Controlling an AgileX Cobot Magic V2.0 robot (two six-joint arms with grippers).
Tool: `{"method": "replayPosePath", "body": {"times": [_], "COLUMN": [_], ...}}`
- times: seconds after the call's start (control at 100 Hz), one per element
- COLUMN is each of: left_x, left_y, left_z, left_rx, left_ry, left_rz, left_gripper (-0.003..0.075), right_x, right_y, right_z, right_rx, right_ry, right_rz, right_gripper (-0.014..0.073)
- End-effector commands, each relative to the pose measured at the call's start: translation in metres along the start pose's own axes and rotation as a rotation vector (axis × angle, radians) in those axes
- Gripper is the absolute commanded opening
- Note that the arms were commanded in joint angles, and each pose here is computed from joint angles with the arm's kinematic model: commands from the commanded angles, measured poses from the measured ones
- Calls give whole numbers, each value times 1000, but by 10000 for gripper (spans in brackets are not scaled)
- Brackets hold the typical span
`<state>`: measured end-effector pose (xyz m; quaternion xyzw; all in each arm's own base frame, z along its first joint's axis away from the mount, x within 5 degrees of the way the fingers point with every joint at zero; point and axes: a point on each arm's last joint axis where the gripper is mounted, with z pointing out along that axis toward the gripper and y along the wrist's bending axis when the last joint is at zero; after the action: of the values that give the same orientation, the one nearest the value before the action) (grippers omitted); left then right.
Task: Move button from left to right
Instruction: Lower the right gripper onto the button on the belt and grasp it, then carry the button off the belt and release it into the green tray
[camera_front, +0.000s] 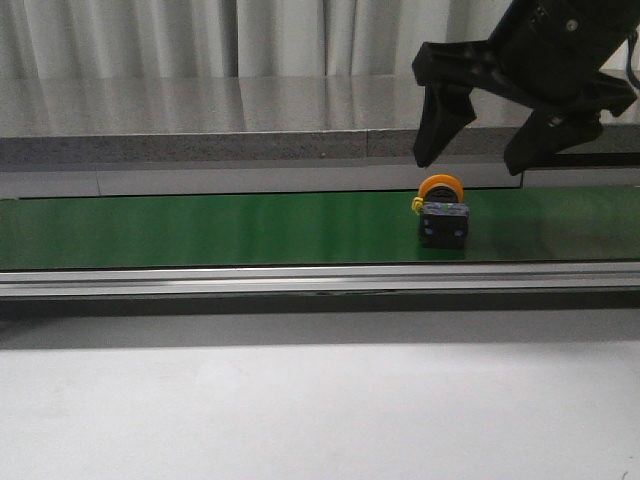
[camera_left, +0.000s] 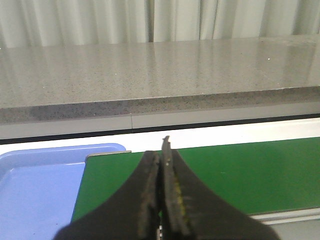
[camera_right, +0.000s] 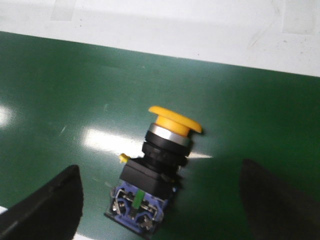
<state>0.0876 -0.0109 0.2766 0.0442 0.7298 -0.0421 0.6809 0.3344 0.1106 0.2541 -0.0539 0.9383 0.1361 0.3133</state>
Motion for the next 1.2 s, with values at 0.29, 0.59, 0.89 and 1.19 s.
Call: {"method": "replayPosePath", "body": {"times": [0.29, 0.59, 0.89, 1.19], "left_x": [-16, -16, -16, -16], "left_y": [2, 2, 2, 2], "left_z": [-1, -1, -1, -1], "left_rx": [-18, -18, -18, -18], "left_ry": [-98, -98, -98, -98], "left_rz": [-11, -11, -11, -11], "left_gripper": [-19, -19, -19, -19], "right_x": [-5, -2, -37, -57], "right_y": [-4, -3, -17, -98], "right_z": [22, 21, -32, -88], "right_rx": [31, 30, 107, 340], "right_ry": [7, 82, 3, -94], "right_rz": [-56, -55, -119, -38], "right_gripper": [539, 97, 99, 99]}}
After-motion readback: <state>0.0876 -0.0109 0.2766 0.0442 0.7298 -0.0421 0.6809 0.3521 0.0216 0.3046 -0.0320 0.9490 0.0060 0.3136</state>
